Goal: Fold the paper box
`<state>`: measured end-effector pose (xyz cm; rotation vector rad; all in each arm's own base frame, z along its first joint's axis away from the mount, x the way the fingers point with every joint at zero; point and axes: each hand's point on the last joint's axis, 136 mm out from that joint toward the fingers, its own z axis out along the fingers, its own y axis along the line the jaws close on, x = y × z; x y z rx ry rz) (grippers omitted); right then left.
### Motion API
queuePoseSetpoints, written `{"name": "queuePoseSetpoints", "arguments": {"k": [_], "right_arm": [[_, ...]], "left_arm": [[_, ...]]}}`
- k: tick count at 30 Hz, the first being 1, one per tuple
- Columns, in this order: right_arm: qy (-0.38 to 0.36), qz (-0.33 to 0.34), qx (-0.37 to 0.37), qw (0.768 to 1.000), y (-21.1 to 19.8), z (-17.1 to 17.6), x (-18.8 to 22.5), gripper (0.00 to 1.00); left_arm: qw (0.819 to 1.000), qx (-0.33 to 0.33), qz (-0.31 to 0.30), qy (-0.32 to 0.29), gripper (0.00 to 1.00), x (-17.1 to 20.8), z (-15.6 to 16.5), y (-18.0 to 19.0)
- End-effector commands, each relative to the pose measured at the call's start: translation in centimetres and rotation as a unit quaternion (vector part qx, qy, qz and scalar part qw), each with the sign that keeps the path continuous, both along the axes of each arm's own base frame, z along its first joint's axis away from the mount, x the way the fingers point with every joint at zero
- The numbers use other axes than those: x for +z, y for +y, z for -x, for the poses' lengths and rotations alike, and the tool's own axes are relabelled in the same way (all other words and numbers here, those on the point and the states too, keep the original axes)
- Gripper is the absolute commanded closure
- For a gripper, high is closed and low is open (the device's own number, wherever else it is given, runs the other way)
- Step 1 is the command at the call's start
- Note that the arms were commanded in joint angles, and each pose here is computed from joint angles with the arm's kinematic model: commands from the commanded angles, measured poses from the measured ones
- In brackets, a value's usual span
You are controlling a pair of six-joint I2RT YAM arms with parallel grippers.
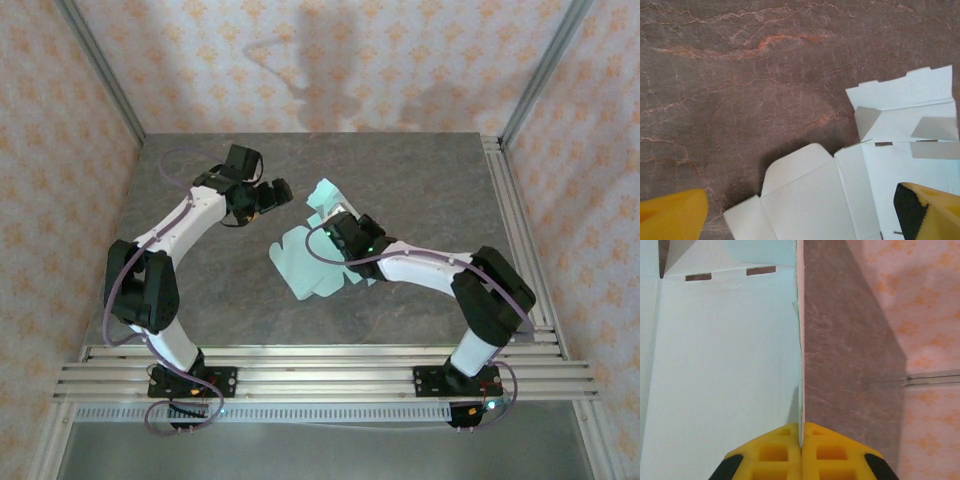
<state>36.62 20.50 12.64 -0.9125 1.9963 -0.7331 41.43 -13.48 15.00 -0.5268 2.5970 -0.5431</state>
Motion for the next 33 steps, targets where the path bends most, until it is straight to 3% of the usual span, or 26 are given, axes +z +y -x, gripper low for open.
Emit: {"name": "queuePoseSetpoints", "arguments": {"k": [1,20,29,33], "right_arm": [[-0.057,0.090,-0.020,0.994,-0.8,-0.5,1.7,1.00],[-0.164,0.190,0.062,0.966,3.8,-0.4,2.5,1.00],[-0.159,0.183,0.109,0.964,5.9,0.3,1.7,1.00],[-0.157,0.169,0.128,0.965,6.4,0.6,1.7,1.00]], "left_arm": [[1.000,0.008,-0.008,-0.024,0.03,1.1,-0.1,1.0],[0.999,0.023,0.015,-0.027,0.03,0.2,-1.2,2.9],[0.997,0.036,0.011,-0.066,0.05,-1.6,-5.2,5.5],[0.997,0.003,-0.016,-0.081,0.09,-2.7,-7.5,5.5]]}}
